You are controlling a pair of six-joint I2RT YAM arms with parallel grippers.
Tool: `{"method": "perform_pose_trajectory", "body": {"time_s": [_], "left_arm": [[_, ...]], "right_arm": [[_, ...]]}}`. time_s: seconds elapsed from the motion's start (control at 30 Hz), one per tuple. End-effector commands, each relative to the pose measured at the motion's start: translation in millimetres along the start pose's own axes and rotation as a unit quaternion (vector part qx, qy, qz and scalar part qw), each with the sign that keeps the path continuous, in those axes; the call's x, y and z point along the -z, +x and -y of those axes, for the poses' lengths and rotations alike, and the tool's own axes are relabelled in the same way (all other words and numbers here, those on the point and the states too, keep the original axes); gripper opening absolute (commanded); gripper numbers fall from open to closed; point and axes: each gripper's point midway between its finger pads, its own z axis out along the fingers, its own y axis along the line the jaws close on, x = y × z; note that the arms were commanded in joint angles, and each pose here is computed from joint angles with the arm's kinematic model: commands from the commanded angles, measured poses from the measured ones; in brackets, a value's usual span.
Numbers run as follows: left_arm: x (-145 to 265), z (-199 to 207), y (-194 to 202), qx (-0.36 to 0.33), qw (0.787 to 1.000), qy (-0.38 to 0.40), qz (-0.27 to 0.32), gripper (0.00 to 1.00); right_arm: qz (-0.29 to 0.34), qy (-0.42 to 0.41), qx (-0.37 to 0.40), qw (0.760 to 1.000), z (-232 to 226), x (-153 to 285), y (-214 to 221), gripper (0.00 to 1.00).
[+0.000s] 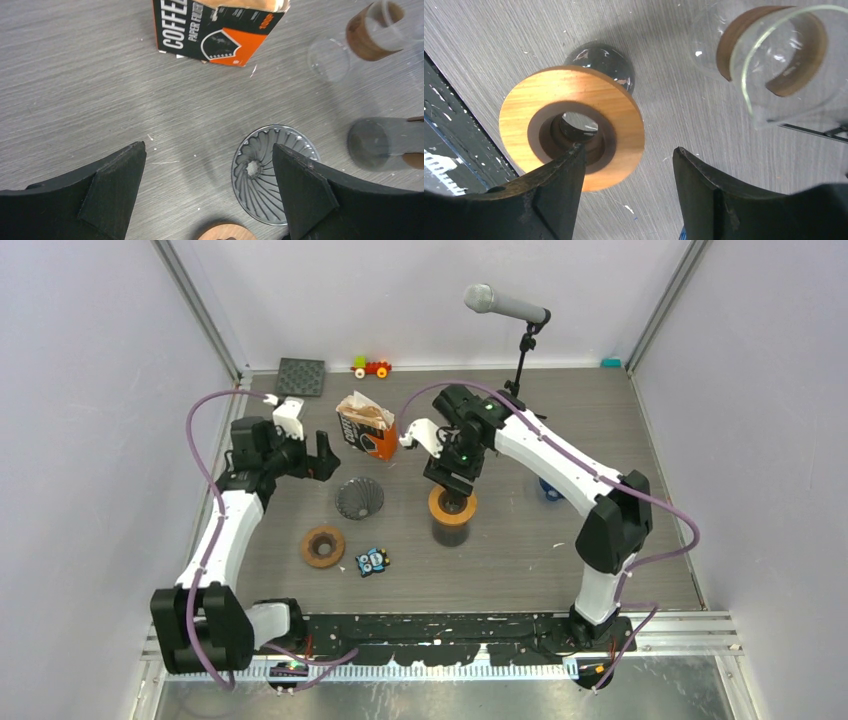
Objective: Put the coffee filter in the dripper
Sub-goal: Place the dripper holder onto the coffee server, then pick up the coffee dripper from the center of the board.
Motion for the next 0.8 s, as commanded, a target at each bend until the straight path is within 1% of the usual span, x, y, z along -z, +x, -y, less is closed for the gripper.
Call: {"method": "perform_pose_trajectory", "body": {"time_s": [0.0, 0.07, 0.1, 0.27, 0.33, 0.47, 0.6, 0.77], "left_arm": [[-15, -7, 7, -0.028, 0.999, -0.002, -0.028, 1.0], [-24, -3, 20, -0.037, 0.996, -0.005, -0.085, 1.0], [-28, -2, 28, -0.037, 0.993, -0.004, -0.111, 0.98], [-48, 11, 54, -0.035, 0.982, 0.019, -0.182, 0.81], [-52, 13, 64, -0.035, 0.976, 0.015, -0.214, 0.74], [-57, 15, 78, -0.034, 0.967, 0.005, -0.252, 0.67], [-54, 20, 89, -0.019, 0.959, 0.016, -0.282, 0.6], [-46, 20, 99, -0.016, 0.952, 0.014, -0.306, 0.53]], "right_arm": [[0.061, 0.047, 0.008, 0.997, -1, 50, -14, 0.69], [0.079, 0.049, 0.005, 0.996, -5, 58, -16, 0.69], [0.09, 0.05, 0.004, 0.995, -7, 62, -17, 0.69], [0.135, 0.065, 0.0, 0.989, -13, 75, -20, 0.69], [0.15, 0.069, 0.001, 0.986, -16, 81, -20, 0.69], [0.16, 0.072, 0.001, 0.984, -19, 83, -18, 0.69], [0.158, 0.071, -0.002, 0.985, -20, 81, -14, 0.69], [0.156, 0.075, -0.003, 0.985, -20, 78, -9, 0.69]]}}
